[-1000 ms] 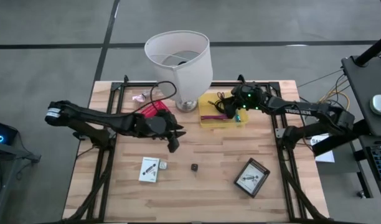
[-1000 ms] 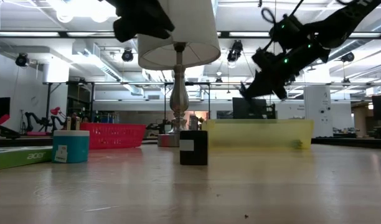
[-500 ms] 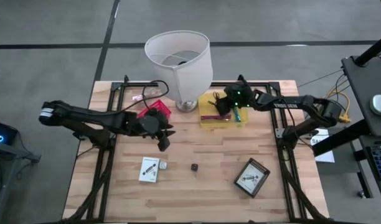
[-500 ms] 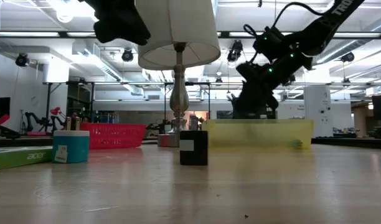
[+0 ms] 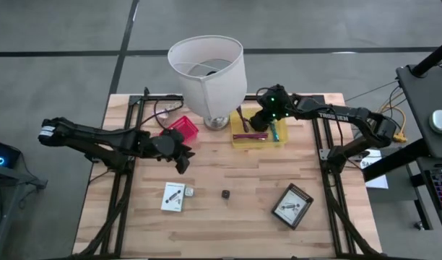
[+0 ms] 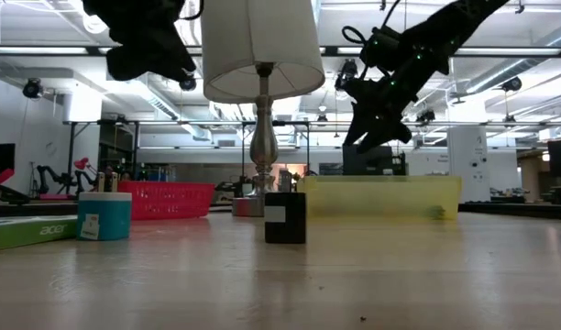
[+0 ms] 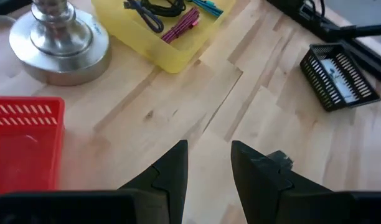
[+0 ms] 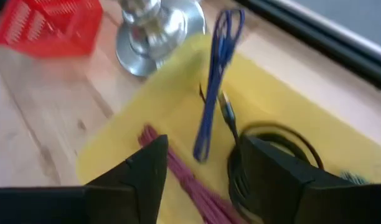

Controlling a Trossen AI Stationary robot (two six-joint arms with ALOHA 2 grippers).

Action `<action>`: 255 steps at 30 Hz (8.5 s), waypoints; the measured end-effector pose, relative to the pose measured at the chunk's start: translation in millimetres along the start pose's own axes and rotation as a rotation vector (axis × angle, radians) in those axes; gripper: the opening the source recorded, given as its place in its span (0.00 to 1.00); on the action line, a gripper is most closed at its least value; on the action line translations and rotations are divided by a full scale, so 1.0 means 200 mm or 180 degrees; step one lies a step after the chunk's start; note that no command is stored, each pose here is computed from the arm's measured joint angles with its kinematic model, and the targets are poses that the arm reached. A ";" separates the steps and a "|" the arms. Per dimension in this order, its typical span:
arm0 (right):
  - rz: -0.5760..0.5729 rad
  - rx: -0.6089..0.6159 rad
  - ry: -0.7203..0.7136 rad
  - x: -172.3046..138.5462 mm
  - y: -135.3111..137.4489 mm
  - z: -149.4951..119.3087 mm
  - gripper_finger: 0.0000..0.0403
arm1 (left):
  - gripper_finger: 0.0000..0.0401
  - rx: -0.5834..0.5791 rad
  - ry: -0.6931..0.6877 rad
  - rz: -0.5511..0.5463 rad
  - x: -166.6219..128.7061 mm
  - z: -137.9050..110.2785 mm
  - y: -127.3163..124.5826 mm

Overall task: Pick and place items into bin
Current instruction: Put the violet charger cable into the yellow bin, then put the card reader box into the black bin

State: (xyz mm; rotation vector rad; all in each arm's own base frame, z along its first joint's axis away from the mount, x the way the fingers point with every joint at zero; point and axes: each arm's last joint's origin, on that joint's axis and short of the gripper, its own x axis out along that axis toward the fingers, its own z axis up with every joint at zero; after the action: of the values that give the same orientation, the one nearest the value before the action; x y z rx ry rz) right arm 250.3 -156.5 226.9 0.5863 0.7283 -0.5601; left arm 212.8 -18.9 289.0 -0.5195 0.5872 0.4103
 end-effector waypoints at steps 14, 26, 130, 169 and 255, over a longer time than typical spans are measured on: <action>-0.0046 -0.0674 0.0236 -0.02 0.01 0.00 0.46 | 0.26 -0.0195 0.0101 0.0039 0.03 -0.04 0.01; 0.0132 -0.0709 -0.0508 0.18 -0.01 0.03 0.45 | 0.26 -0.0196 0.0143 0.0006 0.03 -0.04 0.01; 0.0089 -0.1177 -0.0446 0.55 -0.10 -0.06 0.29 | 0.26 -0.0172 0.0173 0.0012 0.03 -0.05 0.01; 0.0225 -0.1161 0.0710 0.32 -0.02 0.03 0.37 | 0.26 -0.0176 0.0312 -0.0139 0.03 -0.05 0.00; 0.0390 -0.0731 -0.0191 -0.45 -0.09 -0.51 0.25 | 0.26 -0.1808 0.2552 -0.0011 0.21 -0.37 -0.20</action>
State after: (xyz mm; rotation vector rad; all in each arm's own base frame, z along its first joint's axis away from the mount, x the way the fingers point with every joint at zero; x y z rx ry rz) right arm 137.7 -78.6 225.9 0.3959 0.6840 -0.3726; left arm 233.7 -83.3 224.6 -1.2535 1.2510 0.3548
